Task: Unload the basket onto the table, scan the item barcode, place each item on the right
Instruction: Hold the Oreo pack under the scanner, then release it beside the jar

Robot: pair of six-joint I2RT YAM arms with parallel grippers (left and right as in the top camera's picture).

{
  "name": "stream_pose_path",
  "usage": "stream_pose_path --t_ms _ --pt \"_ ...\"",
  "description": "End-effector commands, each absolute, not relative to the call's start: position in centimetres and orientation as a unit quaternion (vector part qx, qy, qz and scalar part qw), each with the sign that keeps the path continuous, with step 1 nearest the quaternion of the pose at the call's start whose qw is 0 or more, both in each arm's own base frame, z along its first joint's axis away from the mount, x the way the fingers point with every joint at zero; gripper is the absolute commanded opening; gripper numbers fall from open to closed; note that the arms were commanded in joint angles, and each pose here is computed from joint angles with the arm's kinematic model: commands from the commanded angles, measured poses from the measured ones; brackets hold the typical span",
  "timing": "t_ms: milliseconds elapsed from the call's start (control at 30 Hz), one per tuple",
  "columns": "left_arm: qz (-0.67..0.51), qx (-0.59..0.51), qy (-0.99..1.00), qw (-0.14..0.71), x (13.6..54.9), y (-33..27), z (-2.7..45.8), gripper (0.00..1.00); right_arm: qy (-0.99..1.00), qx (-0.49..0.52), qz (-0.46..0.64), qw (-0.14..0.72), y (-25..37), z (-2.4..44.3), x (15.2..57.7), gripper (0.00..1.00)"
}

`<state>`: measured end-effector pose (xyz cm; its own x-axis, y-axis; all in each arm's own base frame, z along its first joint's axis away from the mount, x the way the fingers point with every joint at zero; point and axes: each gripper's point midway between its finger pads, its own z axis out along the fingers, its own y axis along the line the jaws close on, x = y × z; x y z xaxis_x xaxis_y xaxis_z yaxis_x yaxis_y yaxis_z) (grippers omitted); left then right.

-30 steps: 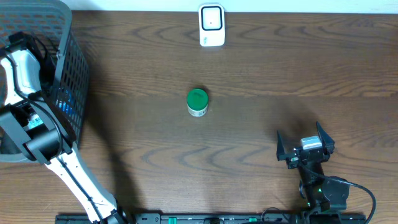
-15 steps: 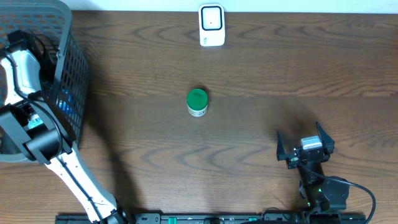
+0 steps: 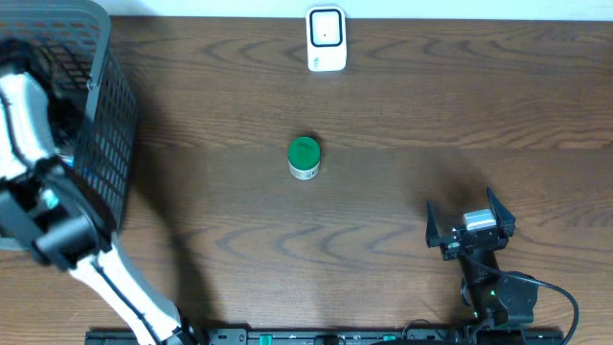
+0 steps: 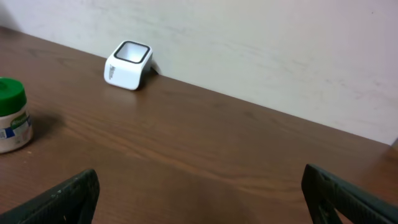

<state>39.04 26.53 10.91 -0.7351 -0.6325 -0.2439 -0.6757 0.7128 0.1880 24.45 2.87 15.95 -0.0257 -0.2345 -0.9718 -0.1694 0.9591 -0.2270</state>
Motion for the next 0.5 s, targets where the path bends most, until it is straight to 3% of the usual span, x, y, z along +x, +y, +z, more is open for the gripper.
stream_pose_path --t_ms 0,100,267,467 --pt "0.154 -0.4 0.875 0.224 38.1 26.0 23.3 0.08 0.716 -0.14 -0.026 0.684 2.8 15.9 24.4 0.99" --pt "0.095 -0.4 0.857 0.312 37.3 22.8 30.0 0.07 0.716 -0.14 -0.026 0.684 2.8 15.9 24.4 0.99" --pt "-0.118 -0.28 0.858 0.414 37.8 12.1 38.0 0.07 0.716 -0.14 -0.026 0.684 2.8 15.9 24.4 0.99" --pt "-0.358 -0.055 0.856 0.368 37.1 -3.7 40.7 0.07 0.716 -0.14 -0.026 0.684 2.8 15.9 24.4 0.99"
